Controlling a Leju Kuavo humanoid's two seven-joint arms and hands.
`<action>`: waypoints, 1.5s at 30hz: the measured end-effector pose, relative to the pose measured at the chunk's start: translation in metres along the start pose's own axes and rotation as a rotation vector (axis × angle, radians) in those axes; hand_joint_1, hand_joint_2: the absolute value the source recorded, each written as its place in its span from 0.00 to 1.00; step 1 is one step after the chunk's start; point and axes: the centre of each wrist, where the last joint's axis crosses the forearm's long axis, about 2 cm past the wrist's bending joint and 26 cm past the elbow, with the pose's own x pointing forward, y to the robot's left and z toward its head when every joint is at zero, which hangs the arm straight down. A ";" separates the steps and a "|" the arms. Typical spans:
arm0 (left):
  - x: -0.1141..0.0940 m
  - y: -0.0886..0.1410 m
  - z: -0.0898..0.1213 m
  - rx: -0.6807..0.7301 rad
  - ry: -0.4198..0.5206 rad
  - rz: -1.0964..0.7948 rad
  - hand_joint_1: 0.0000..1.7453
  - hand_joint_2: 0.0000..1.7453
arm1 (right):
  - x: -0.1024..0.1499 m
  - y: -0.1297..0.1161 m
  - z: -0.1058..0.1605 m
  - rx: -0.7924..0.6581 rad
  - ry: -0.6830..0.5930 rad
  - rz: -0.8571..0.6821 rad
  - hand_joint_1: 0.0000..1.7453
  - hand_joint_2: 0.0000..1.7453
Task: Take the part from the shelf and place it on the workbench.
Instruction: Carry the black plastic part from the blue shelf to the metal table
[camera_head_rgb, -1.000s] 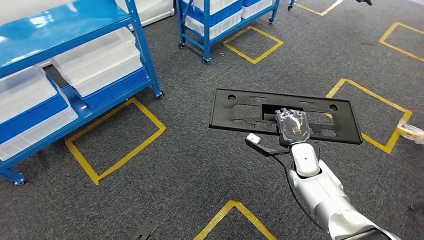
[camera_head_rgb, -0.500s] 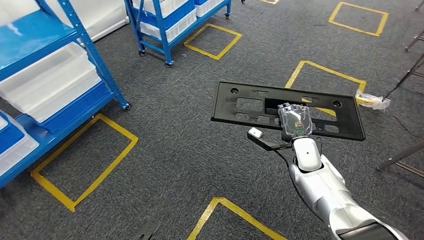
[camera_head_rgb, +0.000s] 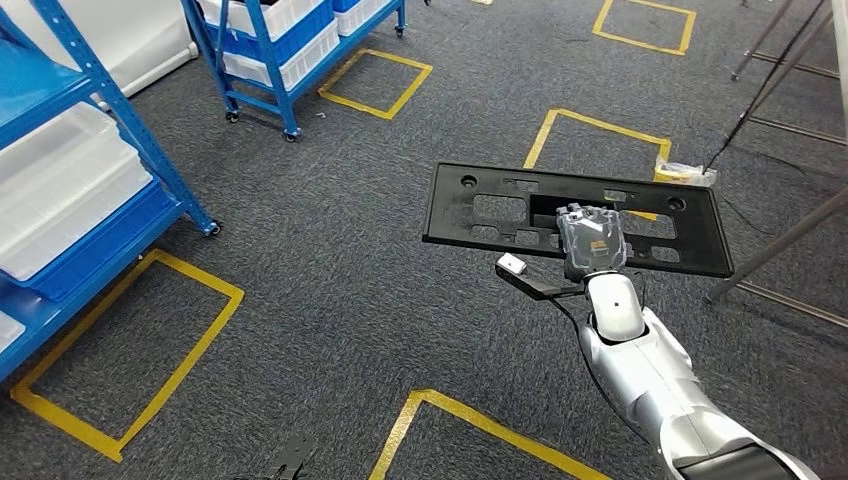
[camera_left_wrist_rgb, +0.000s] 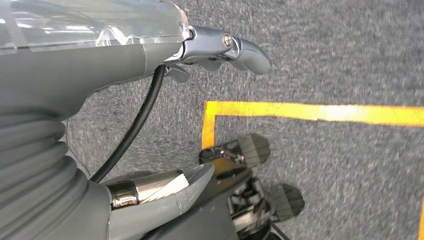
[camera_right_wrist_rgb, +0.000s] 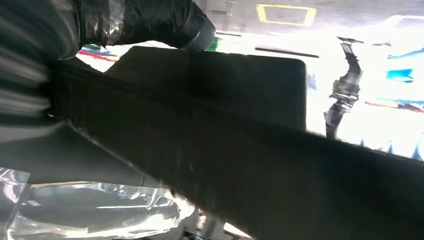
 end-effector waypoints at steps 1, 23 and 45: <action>0.000 0.000 0.000 0.000 0.000 0.000 0.00 1.00 | 0.000 0.000 0.000 0.000 0.000 0.000 0.97 1.00; 0.003 -0.003 0.000 -0.014 -0.005 -0.004 0.00 1.00 | -0.008 0.009 0.012 0.028 0.035 0.015 0.97 1.00; 0.001 -0.007 0.001 -0.020 -0.004 -0.008 0.00 1.00 | -0.009 0.016 0.023 0.047 0.038 0.021 0.97 1.00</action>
